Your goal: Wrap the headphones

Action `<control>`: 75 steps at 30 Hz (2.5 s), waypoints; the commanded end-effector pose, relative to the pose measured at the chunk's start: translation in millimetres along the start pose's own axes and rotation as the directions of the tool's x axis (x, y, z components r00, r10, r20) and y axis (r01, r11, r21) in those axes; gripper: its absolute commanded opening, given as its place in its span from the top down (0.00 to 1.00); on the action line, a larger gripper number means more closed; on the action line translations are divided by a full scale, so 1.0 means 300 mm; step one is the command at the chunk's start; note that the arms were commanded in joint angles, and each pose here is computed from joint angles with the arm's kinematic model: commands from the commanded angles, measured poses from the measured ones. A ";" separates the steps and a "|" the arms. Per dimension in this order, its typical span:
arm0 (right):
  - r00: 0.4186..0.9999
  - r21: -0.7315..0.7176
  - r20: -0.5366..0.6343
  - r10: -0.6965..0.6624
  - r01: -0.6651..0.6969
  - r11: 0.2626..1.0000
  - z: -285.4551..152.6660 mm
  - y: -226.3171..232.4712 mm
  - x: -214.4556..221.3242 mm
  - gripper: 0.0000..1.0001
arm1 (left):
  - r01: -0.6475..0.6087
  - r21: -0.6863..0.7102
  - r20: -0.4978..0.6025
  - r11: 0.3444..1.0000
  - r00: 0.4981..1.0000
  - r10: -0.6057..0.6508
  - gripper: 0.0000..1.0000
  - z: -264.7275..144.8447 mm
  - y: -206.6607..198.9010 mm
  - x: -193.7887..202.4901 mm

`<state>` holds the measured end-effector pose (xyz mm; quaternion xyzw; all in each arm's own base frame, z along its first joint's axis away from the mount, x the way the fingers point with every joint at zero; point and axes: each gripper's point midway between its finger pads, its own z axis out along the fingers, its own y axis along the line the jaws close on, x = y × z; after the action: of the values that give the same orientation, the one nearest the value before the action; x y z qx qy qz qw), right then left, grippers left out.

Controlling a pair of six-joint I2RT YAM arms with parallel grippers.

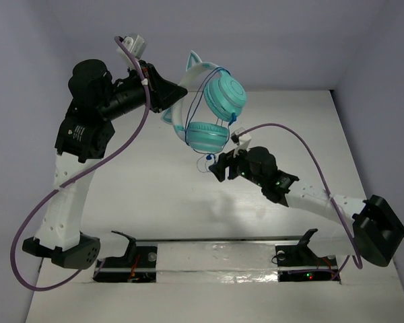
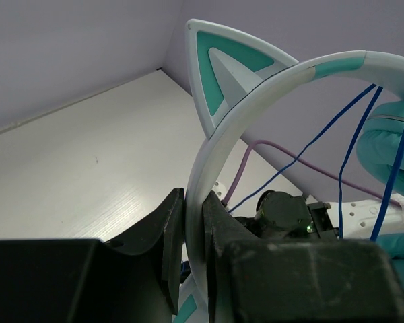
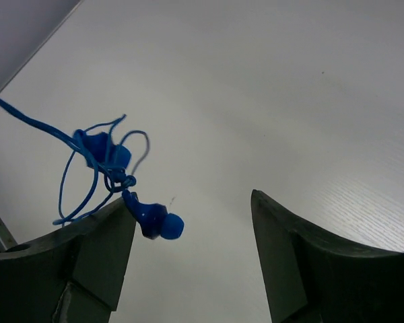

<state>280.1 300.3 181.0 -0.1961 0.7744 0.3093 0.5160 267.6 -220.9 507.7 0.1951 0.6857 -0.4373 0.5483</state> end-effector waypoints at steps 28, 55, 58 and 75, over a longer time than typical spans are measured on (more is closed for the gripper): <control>0.988 -0.175 0.019 0.151 -0.145 0.974 -0.051 0.154 -0.026 1.00 | 0.091 -0.226 0.230 0.970 0.972 -0.038 1.00 0.076 0.194 -0.126; 0.970 0.074 -0.215 -0.118 0.136 0.988 -0.191 0.387 0.024 1.00 | 0.212 -0.757 0.200 0.618 0.976 -0.090 1.00 0.134 0.864 0.414; 0.966 0.101 -0.199 -0.163 0.186 0.977 -0.185 0.384 -0.038 1.00 | 0.193 -0.763 0.158 0.618 0.981 -0.111 1.00 0.152 0.845 0.520; 0.955 0.312 -0.007 -0.297 0.284 0.907 -0.127 0.334 -0.273 1.00 | 0.120 -0.660 -0.038 0.741 0.981 -0.192 1.00 0.104 0.611 0.870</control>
<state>212.8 343.0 267.5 -0.2516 0.7856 0.1124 0.5540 334.0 -184.7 146.3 -0.0303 0.8806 -0.1282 0.4552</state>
